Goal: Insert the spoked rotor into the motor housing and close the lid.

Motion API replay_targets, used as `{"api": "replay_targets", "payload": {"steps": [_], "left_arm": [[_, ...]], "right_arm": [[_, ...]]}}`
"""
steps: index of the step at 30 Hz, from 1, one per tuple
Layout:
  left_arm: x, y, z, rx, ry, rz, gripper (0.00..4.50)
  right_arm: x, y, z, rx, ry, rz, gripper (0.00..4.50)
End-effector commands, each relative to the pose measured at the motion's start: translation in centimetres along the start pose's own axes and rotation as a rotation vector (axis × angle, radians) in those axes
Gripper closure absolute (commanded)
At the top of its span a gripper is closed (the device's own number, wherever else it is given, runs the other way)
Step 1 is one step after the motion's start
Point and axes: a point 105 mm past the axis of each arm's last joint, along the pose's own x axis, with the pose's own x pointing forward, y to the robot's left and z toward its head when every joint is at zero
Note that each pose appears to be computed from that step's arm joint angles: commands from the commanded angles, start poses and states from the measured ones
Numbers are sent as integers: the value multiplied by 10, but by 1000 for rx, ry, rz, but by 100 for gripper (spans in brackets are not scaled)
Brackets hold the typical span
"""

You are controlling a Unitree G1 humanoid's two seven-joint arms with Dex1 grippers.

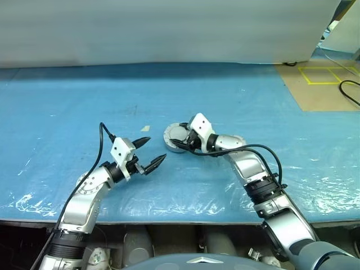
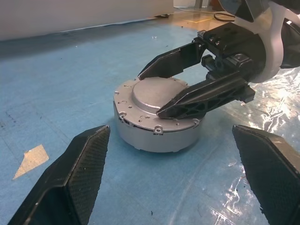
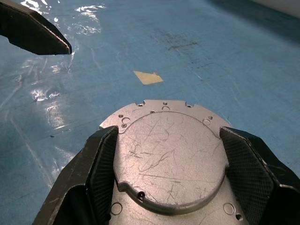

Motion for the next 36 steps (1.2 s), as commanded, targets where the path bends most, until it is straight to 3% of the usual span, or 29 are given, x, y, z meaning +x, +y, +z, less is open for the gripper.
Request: {"api": "replay_targets", "payload": {"steps": [1,11,14,25,33,36], "left_arm": [[6,6,4,47,14,15,8],[41,25,18,83,-17,63,8],[49,27,22,87,-33,58,63],[61,34,18,155,-1,82,441],[65,19,10,161,30,14,446],[63,18,-5,172,107,8,446]], "right_arm": [[-5,5,-39,59,158,14,141],[-5,7,-39,68,173,31,141],[-5,8,-38,70,170,29,141],[-4,10,-34,72,153,22,141],[-3,10,-32,69,150,23,141],[-2,9,-34,68,157,17,141]]}}
